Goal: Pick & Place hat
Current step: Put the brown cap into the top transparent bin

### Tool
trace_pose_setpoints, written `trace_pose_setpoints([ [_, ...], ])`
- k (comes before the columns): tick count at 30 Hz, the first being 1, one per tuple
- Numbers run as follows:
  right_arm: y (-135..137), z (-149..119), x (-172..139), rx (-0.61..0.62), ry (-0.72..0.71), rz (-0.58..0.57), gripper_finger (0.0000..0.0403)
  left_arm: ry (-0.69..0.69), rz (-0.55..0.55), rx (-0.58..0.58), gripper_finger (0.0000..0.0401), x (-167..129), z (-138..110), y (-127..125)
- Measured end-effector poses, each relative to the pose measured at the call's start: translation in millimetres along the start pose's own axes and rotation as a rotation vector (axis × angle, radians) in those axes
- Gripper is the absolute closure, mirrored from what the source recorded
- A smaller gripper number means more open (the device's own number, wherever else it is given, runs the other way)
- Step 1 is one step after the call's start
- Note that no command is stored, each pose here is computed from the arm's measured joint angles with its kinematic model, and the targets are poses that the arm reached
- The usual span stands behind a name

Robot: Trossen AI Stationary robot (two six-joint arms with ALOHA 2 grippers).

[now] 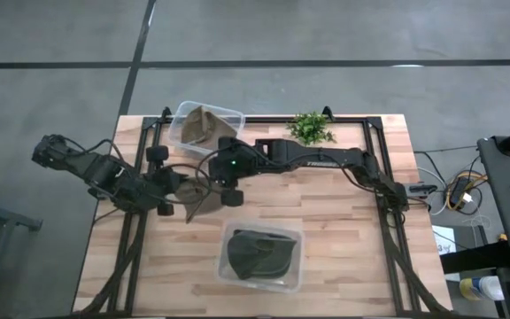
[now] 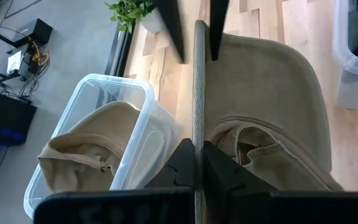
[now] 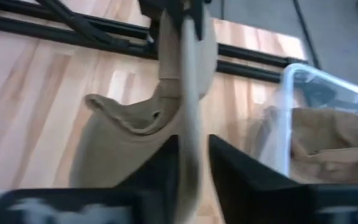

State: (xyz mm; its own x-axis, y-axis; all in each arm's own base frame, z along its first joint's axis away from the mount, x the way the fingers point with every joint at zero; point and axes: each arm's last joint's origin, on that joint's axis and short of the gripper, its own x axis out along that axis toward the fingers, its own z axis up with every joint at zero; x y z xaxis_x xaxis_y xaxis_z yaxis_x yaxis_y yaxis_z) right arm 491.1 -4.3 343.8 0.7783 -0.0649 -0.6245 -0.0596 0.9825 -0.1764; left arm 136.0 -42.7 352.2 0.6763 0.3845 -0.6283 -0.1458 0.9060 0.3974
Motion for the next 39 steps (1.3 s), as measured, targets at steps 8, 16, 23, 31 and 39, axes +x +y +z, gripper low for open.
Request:
trace_pose_setpoints([
  [8,-6.7,-2.4,0.8,0.068,0.011,-0.001,0.0390,-0.018,0.071,0.000,0.0387,0.5,1.4,1.4],
  [16,-14.7,-6.8,2.2,0.122,0.037,-0.009,0.0392,-0.058,0.186,-0.017,0.0334,0.1,4.2,4.3],
  [23,-24.8,-8.7,1.8,0.156,0.038,-0.018,0.0393,-0.098,0.448,0.009,0.0268,-3.0,4.8,11.7],
  [31,-66.1,5.0,-23.9,0.192,-0.124,-0.141,0.0392,-0.109,0.542,0.027,0.0259,-4.5,5.4,14.0],
  [39,-112.9,9.5,-46.0,0.233,-0.261,-0.274,0.0391,-0.151,0.481,-0.079,0.0259,-6.3,5.5,9.8],
])
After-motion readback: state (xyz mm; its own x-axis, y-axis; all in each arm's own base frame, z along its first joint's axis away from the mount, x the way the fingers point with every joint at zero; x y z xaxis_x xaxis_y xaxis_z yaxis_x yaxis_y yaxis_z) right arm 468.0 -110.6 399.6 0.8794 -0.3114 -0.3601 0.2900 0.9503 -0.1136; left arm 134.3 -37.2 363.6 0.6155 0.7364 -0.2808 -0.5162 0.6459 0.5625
